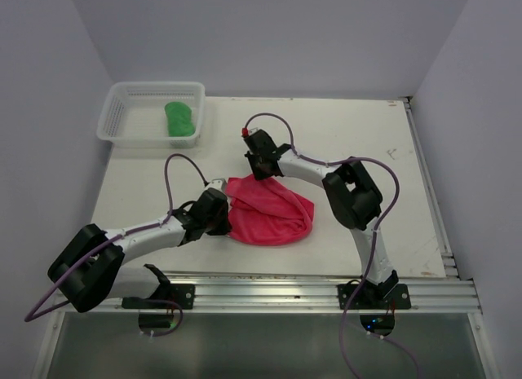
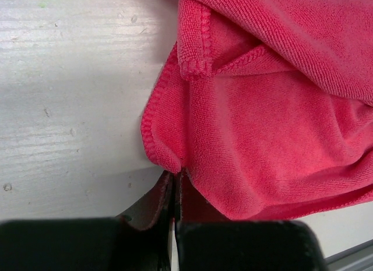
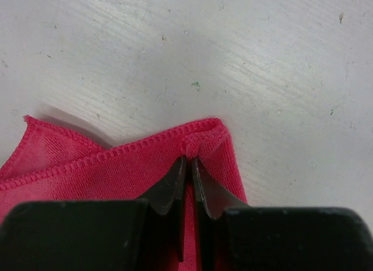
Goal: Roll the towels
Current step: Flatten the towel
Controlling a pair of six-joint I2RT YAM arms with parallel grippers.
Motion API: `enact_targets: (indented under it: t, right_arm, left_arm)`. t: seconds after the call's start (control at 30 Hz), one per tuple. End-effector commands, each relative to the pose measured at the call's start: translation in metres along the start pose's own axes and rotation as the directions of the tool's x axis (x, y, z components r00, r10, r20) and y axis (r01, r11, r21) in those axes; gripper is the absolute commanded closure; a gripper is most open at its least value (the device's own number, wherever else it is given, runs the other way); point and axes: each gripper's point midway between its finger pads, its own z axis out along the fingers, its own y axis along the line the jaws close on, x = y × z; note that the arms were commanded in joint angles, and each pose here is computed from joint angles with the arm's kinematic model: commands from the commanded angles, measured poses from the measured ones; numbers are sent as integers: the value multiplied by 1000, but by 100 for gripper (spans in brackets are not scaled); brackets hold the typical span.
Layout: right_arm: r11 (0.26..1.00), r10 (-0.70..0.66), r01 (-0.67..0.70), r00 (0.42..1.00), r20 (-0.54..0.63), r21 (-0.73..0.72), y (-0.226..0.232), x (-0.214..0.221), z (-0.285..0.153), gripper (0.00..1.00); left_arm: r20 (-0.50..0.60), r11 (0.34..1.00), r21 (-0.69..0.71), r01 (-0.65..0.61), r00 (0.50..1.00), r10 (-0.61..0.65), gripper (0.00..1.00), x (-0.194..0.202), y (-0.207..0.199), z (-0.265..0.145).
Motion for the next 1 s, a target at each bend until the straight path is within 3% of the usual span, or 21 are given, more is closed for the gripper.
enact_targets:
  t: [0.0,0.17,0.33,0.57,0.73,0.83,0.97]
  right_arm:
    - [1000,21,-22,999,39,22,-6,-18,-21,92]
    - [995,102,-101,990,99,-6,-17,-42,-56,98]
    - [950,308,-297,943,123,-99,-62,-58,-88,99]
    - [892,453,-448,880,144,-64,-134,-35,-131,100]
    - [778,614,-628,765,194,15,-195,-9,-164,100]
    - [693,696,-721,677,239,23,-218,-1,-189,100]
    - [638,716,-769,611,337,37,-240,-6,-230,100]
  left_arm:
    - [20,1000,23,-13,1000,13,100,-5,-5,1]
    - [35,1000,26,-8,999,7,100,-14,-10,-6]
    - [12,984,167,59,998,-62,100,-32,-39,-4]
    - [138,976,203,76,985,-106,100,-111,-32,-37]
    - [313,982,153,110,937,-154,100,-185,8,-85]
    - [361,977,152,149,912,-195,100,-208,28,-109]
    - [409,964,167,206,875,-258,100,-226,51,-135]
